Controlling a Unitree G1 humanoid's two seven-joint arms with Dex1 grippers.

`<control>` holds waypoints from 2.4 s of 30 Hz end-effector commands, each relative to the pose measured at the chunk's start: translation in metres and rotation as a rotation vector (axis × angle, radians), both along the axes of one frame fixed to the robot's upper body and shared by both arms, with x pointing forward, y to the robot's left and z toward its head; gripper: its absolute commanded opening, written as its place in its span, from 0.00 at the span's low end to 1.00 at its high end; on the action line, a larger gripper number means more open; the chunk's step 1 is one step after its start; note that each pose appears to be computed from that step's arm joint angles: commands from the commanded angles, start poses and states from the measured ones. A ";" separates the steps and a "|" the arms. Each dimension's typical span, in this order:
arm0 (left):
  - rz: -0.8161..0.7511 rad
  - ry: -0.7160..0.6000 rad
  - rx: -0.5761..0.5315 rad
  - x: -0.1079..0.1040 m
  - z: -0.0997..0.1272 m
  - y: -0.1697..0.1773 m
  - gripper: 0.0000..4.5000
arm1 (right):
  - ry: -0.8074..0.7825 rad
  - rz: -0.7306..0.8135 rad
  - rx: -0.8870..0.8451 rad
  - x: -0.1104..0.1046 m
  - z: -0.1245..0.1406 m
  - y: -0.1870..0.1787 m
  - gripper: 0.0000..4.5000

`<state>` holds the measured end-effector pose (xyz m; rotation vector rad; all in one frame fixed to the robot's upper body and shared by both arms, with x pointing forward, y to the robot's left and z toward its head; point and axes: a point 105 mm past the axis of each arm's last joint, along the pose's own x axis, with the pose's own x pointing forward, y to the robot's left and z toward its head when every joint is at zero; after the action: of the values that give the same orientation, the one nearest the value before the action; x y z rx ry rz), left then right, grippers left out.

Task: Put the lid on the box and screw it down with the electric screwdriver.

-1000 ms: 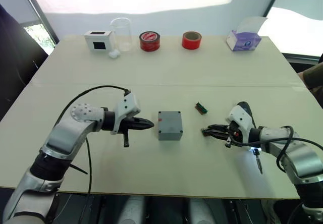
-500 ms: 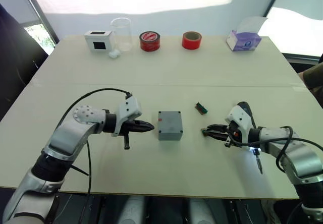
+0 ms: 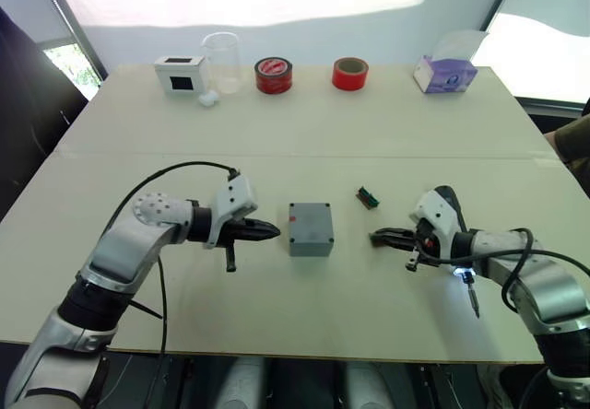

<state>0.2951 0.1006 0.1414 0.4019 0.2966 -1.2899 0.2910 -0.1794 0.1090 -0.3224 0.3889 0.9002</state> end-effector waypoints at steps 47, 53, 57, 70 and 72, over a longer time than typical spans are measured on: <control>0.058 -0.071 -0.111 0.002 0.045 0.010 0.00 | -0.172 0.109 0.173 0.028 0.068 0.076 0.01; 0.062 -0.071 -0.108 0.002 0.043 0.009 0.00 | -0.171 0.109 0.171 0.029 0.066 0.078 0.01; 0.063 -0.071 -0.103 0.002 0.042 0.009 0.00 | -0.172 0.107 0.170 0.030 0.064 0.079 0.01; 0.071 -0.069 -0.066 0.003 0.035 0.010 0.00 | -0.155 0.104 0.158 0.031 0.056 0.080 0.01; 0.071 -0.068 -0.067 0.003 0.035 0.010 0.00 | -0.156 0.102 0.156 0.032 0.055 0.080 0.01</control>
<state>0.2997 0.1110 0.1673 0.3463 0.2489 -1.2110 0.3231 -0.1045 0.1561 -0.2566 0.2020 0.9744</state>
